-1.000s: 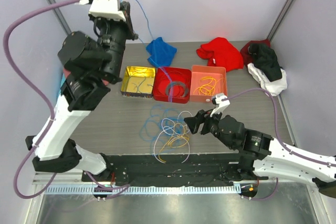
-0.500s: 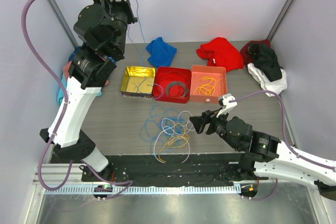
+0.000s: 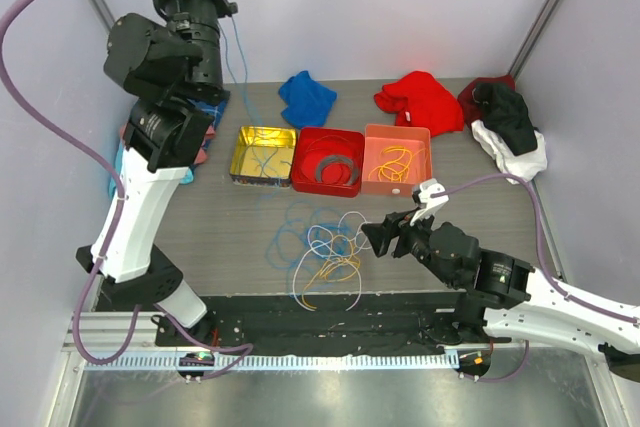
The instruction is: Untangle the cables
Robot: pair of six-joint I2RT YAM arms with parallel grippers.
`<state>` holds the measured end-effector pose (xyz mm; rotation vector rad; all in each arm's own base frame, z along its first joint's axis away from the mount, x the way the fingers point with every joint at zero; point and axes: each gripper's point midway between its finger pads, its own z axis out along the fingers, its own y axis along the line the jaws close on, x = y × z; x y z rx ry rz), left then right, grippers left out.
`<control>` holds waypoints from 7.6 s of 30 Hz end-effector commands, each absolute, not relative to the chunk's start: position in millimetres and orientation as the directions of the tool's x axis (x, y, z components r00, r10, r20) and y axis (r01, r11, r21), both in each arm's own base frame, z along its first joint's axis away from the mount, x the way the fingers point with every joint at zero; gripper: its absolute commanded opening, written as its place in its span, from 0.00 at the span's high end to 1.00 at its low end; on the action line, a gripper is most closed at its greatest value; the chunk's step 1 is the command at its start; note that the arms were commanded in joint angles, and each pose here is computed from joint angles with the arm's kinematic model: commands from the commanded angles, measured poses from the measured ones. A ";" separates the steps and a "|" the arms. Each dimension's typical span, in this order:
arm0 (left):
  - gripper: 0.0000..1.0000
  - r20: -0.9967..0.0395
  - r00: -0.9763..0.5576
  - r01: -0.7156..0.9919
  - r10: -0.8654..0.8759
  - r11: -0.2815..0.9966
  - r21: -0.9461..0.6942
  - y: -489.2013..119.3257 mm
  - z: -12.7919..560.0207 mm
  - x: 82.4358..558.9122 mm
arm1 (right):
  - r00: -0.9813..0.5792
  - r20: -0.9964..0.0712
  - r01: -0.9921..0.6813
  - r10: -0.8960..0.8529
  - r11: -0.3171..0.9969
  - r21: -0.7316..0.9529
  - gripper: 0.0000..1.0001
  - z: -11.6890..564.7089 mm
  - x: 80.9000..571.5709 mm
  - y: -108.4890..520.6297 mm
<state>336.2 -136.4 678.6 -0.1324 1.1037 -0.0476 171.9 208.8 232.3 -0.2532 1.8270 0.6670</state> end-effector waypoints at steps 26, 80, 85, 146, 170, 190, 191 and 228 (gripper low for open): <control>1.00 -0.778 0.568 0.001 -0.268 0.946 -0.325 -83.9 684.3 422.5 | -0.373 -0.921 -0.509 0.113 0.805 0.305 0.29 228.9 172.8 225.7; 1.00 -0.900 -0.190 -0.061 -0.391 0.920 -0.387 -124.0 287.7 446.4 | -0.408 -0.904 -0.475 0.128 0.816 0.330 0.29 208.0 177.3 229.2; 1.00 -0.899 -0.256 -0.134 -0.357 0.934 -0.332 -115.3 245.7 445.9 | -0.415 -0.900 -0.467 0.132 0.818 0.336 0.29 204.1 176.8 227.9; 0.00 -0.867 -0.351 -0.446 -0.353 0.877 -0.176 -34.4 231.9 393.3 | -0.254 -0.965 -0.411 0.067 0.895 0.170 0.29 270.6 203.2 210.2; 0.02 -0.723 -0.608 -0.199 -0.327 0.945 -0.260 -144.4 131.1 313.0 | -0.321 -0.944 -0.438 0.075 0.872 0.218 0.29 242.6 201.1 233.3; 0.13 -0.602 -0.471 -0.499 -0.644 0.758 -0.421 -100.6 73.5 315.6 | -0.319 -0.944 -0.434 0.087 0.872 0.227 0.29 234.3 197.2 223.1; 0.15 -0.586 -0.457 -0.507 -0.669 0.737 -0.446 -99.6 70.0 316.2 | -0.317 -0.944 -0.436 0.086 0.871 0.226 0.29 234.4 196.7 222.9; 1.00 -0.553 -0.325 -0.466 -0.767 0.639 -0.612 -78.1 99.0 322.2 | -0.316 -0.947 -0.437 0.054 0.878 0.196 0.29 227.2 198.7 221.1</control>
